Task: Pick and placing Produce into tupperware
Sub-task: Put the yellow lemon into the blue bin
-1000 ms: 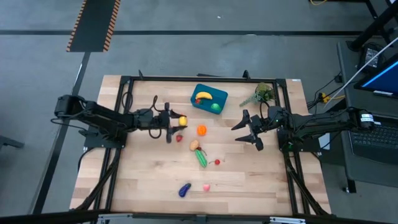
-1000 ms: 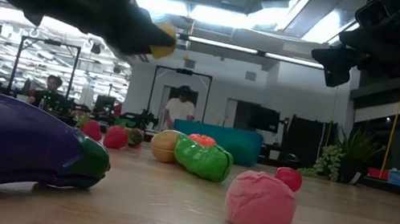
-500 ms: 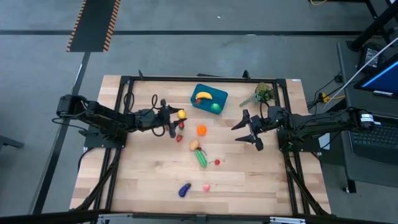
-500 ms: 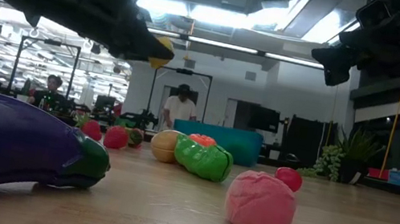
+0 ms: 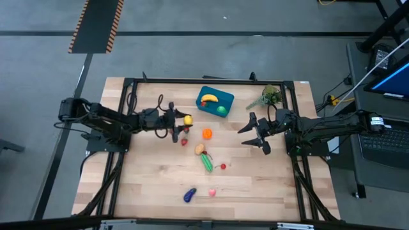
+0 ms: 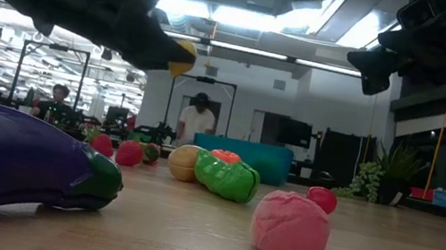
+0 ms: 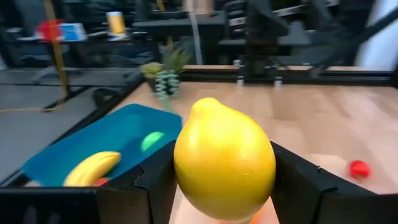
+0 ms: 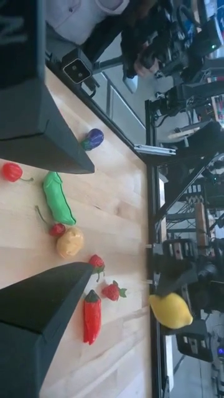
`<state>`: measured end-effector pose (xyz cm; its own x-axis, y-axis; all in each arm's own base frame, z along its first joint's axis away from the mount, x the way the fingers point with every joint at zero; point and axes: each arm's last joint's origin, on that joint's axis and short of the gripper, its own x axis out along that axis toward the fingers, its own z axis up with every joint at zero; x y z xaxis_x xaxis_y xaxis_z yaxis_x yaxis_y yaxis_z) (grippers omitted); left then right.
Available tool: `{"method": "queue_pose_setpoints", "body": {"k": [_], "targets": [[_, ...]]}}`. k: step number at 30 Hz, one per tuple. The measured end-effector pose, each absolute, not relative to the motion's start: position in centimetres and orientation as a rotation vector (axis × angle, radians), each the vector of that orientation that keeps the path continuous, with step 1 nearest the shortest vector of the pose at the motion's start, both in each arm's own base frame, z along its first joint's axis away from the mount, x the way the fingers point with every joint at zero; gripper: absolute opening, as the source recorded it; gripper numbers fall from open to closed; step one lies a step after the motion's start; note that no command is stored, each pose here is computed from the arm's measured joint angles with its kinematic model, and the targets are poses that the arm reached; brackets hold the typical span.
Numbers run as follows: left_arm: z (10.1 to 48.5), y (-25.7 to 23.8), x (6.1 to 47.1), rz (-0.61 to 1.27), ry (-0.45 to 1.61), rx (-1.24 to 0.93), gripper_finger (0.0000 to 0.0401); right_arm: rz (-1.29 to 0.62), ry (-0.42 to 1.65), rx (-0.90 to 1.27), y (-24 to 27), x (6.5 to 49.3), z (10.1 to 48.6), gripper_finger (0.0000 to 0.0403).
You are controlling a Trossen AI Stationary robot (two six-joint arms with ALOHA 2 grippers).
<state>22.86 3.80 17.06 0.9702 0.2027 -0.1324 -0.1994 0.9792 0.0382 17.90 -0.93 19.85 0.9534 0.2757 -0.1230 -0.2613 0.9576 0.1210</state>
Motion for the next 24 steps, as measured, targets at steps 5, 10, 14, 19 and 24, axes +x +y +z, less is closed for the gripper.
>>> {"method": "queue_pose_setpoints", "body": {"k": [5,10,14,19,24], "targets": [[17.1,4.7,22.7,0.1,0.132,-0.004,0.0201,0.273,0.14,0.106,-0.9,17.9,19.8,0.0248],[17.6,5.9,22.8,-0.021,0.117,-0.031,0.0201,0.273,0.141,0.107,-0.9,17.9,19.8,0.0248],[18.3,7.1,24.0,-0.121,0.12,-0.043,0.0201,0.273,0.142,0.107,-0.9,17.9,19.8,0.0248],[18.1,9.3,27.2,-0.22,0.196,-0.063,0.0201,0.274,0.145,0.121,-0.9,17.9,19.8,0.0248],[18.2,11.9,30.6,-0.286,0.219,-0.083,0.0201,0.273,0.15,0.135,-0.9,17.9,19.8,0.0248]]}}
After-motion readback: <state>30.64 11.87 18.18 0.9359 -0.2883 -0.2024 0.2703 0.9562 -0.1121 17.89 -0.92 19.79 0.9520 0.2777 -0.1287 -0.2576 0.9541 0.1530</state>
